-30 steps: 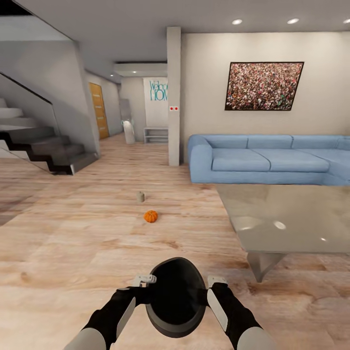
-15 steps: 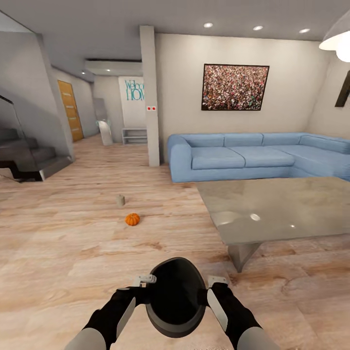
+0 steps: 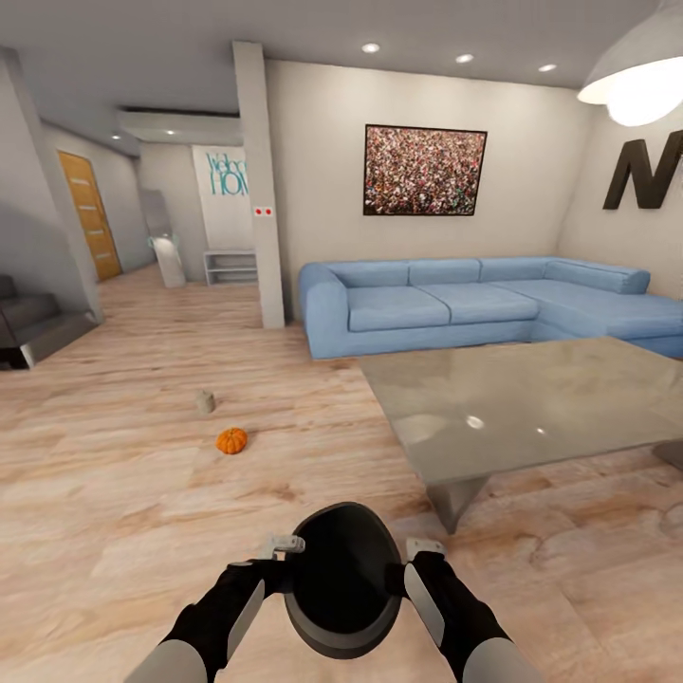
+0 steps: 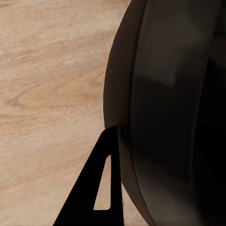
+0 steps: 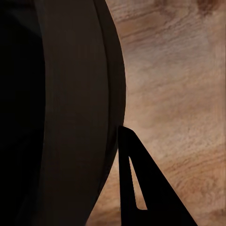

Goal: Place each of the two pumpkins and all three candles from the living room inside a cabinet in the living room (use any cabinet), then make sure every cabinet is closed, and position the cauldron so it is next to a table in the living room.

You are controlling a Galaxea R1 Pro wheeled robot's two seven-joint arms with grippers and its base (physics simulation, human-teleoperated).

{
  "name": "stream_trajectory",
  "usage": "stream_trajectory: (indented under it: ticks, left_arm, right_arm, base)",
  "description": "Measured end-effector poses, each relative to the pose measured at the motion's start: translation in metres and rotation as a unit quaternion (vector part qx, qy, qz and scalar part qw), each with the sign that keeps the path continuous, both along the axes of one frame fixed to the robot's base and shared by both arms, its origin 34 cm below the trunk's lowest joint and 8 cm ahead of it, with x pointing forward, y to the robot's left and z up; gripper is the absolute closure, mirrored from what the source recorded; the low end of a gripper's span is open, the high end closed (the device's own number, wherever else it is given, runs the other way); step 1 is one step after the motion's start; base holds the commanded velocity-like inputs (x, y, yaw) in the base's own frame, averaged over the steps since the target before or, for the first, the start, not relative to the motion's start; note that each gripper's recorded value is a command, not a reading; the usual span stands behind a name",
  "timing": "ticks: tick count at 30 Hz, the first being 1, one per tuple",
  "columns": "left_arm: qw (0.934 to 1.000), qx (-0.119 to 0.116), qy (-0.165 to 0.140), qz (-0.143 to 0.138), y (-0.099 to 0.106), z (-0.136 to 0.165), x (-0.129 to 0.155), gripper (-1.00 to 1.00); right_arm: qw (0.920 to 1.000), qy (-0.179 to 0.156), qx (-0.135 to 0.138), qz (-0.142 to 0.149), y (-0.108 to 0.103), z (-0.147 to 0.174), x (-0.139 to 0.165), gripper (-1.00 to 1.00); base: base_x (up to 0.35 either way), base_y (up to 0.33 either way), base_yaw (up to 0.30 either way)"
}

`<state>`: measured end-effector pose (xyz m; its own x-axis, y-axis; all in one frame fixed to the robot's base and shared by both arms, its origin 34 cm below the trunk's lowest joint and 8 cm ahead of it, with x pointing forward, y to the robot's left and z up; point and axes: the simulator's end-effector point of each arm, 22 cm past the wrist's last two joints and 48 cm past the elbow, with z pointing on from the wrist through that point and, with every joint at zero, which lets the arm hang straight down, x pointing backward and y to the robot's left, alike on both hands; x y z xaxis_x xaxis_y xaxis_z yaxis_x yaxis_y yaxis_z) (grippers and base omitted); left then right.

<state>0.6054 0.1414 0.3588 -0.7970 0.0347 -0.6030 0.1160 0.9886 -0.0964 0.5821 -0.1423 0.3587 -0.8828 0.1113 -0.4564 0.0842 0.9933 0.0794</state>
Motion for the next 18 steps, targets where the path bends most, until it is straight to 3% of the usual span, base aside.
stream_trajectory:
  ticks: [6, 11, 18]
  left_arm:
    - [1.0, 0.0, 0.0, 0.0, 0.0, 0.0, -0.0001, 1.0]
    - [1.0, 0.0, 0.0, 0.0, -0.0001, 0.0, 0.0, 1.0]
    - [1.0, 0.0, 0.0, 0.0, -0.0001, -0.0004, -0.0001, 1.0]
  right_arm:
    - [1.0, 0.0, 0.0, 0.0, 0.0, -0.0001, -0.0001, 1.0]
    - [1.0, 0.0, 0.0, 0.0, -0.0001, 0.0, 0.0, 1.0]
    - [1.0, 0.0, 0.0, 0.0, -0.0001, -0.0004, -0.0002, 1.0]
  base:
    - [0.248, 0.137, -0.028]
    - [0.229, 0.143, -0.157]
    - [0.062, 0.04, -0.114]
